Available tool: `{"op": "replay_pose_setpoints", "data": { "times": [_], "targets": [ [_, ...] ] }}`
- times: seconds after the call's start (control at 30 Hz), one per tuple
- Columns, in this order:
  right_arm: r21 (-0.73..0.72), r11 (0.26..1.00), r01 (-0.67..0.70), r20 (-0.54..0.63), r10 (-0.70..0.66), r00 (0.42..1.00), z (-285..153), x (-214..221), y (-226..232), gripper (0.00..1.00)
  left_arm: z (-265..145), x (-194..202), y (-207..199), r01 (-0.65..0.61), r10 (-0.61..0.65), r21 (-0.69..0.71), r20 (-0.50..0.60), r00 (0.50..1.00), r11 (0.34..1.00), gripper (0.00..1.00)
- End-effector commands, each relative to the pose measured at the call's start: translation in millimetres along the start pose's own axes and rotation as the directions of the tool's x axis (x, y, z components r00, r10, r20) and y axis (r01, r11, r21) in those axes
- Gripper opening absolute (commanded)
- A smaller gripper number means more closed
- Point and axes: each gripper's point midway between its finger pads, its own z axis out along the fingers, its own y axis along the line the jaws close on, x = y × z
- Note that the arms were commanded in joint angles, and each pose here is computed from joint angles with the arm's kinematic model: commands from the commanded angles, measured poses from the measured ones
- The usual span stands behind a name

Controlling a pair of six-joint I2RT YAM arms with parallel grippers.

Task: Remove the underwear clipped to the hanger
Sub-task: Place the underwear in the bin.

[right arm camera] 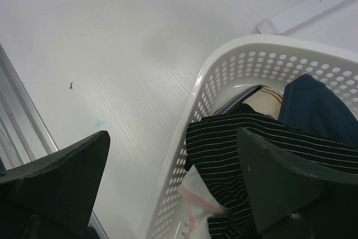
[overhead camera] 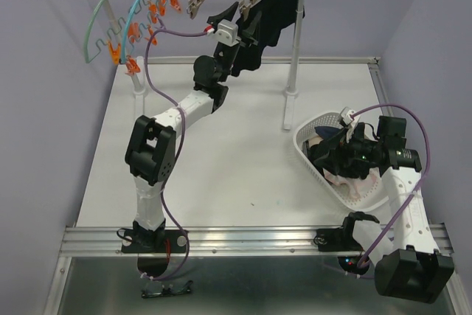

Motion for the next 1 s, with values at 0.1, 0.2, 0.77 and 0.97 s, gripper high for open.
{"op": "replay_pose_setpoints", "data": {
  "times": [0.1, 0.2, 0.77, 0.97],
  "targets": [
    [0.010, 1.000, 0.013, 0.012, -0.013, 1.000, 1, 0, -4, 1.00, 25, -59, 6, 0.002, 0.002, -0.019, 0.191, 0.981, 1.000, 0.75],
    [0.011, 1.000, 0.014, 0.011, -0.014, 1.000, 1, 0, -4, 1.00, 28, -55, 1, 0.022, -0.022, 0.002, 0.193, 0.981, 1.000, 0.73],
    [0.012, 1.000, 0.012, 0.010, -0.013, 1.000, 1, 0, -5, 1.00, 36, -69, -2, 0.036, -0.041, 0.024, 0.239, 0.970, 0.999, 0.10],
    [0.015, 1.000, 0.014, 0.009, -0.014, 1.000, 1, 0, -5, 1.00, 37, -91, -8, 0.022, -0.039, 0.062, 0.286, 0.957, 0.998, 0.00]
  ]
}}
